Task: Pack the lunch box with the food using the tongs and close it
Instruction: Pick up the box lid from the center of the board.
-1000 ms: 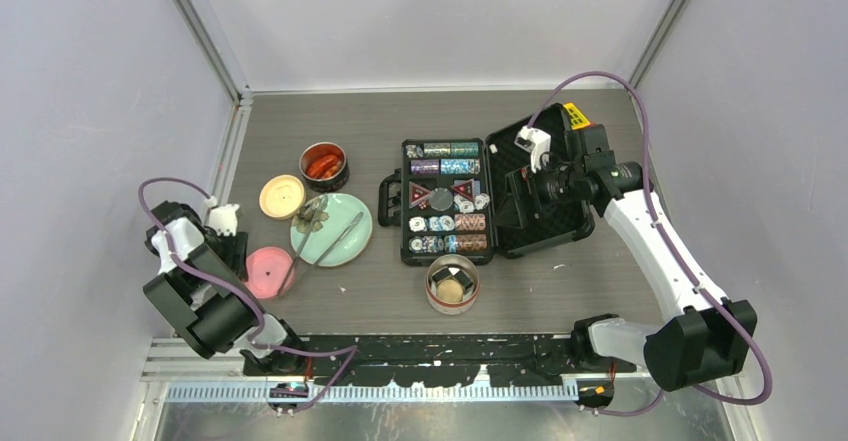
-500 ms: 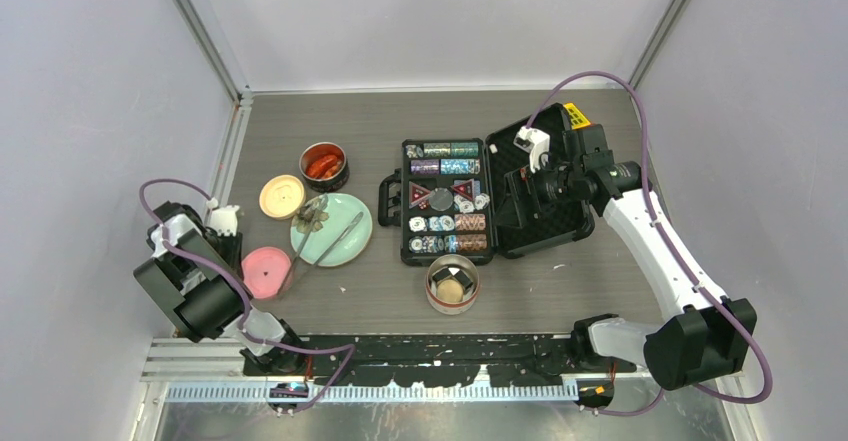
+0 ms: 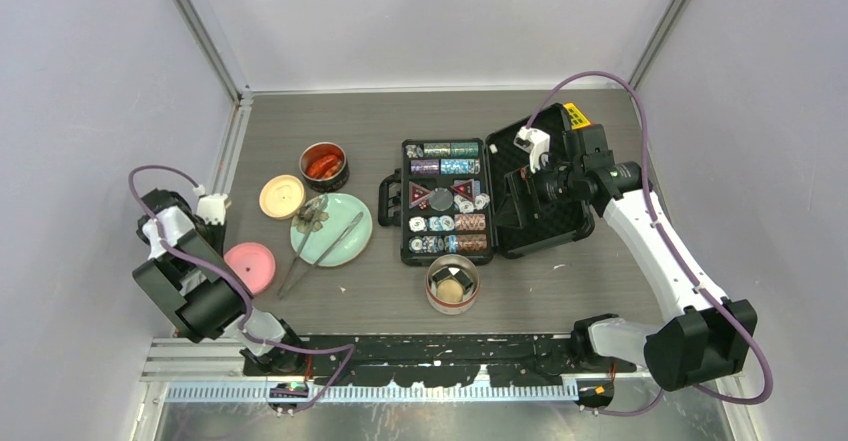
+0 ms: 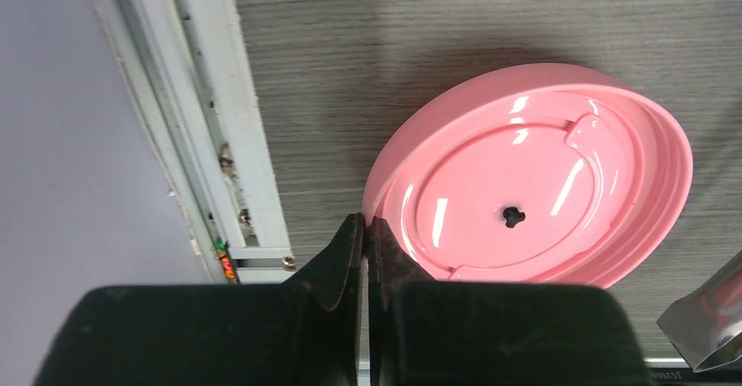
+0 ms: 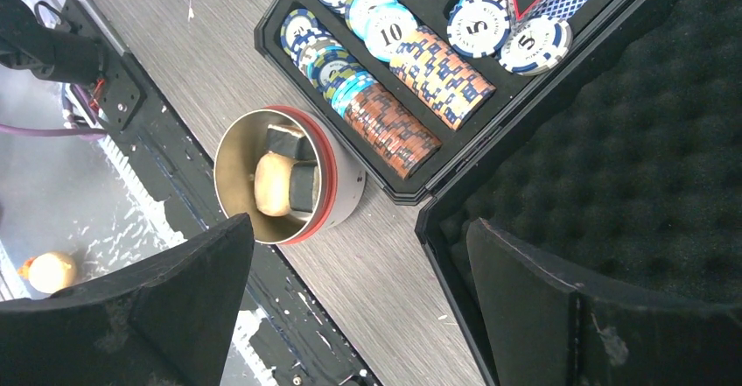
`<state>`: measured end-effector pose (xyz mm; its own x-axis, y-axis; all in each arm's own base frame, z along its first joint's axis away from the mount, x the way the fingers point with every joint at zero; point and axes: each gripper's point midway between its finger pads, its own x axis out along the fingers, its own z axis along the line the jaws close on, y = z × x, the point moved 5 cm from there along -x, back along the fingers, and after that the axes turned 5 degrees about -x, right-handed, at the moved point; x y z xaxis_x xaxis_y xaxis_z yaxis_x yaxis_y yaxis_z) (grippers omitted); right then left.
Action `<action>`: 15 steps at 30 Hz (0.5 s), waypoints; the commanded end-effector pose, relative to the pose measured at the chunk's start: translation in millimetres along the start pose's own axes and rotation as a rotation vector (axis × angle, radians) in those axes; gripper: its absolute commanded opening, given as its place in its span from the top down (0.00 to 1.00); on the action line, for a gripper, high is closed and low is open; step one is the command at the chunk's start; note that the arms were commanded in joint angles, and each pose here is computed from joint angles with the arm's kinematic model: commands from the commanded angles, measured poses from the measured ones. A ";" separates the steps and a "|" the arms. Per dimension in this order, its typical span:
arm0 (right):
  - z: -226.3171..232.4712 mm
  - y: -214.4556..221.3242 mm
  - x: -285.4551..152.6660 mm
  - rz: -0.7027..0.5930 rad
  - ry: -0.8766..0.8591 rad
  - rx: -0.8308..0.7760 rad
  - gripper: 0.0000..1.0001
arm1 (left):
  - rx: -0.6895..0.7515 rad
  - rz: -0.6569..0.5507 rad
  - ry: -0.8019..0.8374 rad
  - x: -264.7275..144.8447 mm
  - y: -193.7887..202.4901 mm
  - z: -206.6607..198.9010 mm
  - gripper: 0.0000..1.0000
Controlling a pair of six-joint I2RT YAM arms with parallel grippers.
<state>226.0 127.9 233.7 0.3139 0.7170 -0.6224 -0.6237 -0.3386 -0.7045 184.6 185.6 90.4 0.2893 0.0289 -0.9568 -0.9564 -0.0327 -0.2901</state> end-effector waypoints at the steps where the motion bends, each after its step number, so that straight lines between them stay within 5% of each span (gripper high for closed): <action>1: 3.7 -13.8 -9.8 -0.056 0.022 -0.075 0.04 | 0.012 -0.062 -0.034 -24.9 -13.1 5.0 1.00; 15: 5.5 -18.8 -8.9 -0.078 0.014 -0.070 0.04 | -0.003 -0.192 0.028 -67.6 -42.2 -10.7 1.00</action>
<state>225.9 127.5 234.8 0.3190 0.7164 -0.6205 -0.6175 -0.3396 -0.7095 196.5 185.7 138.8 0.3897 0.0482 -0.9197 -0.9200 -0.0242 -0.3911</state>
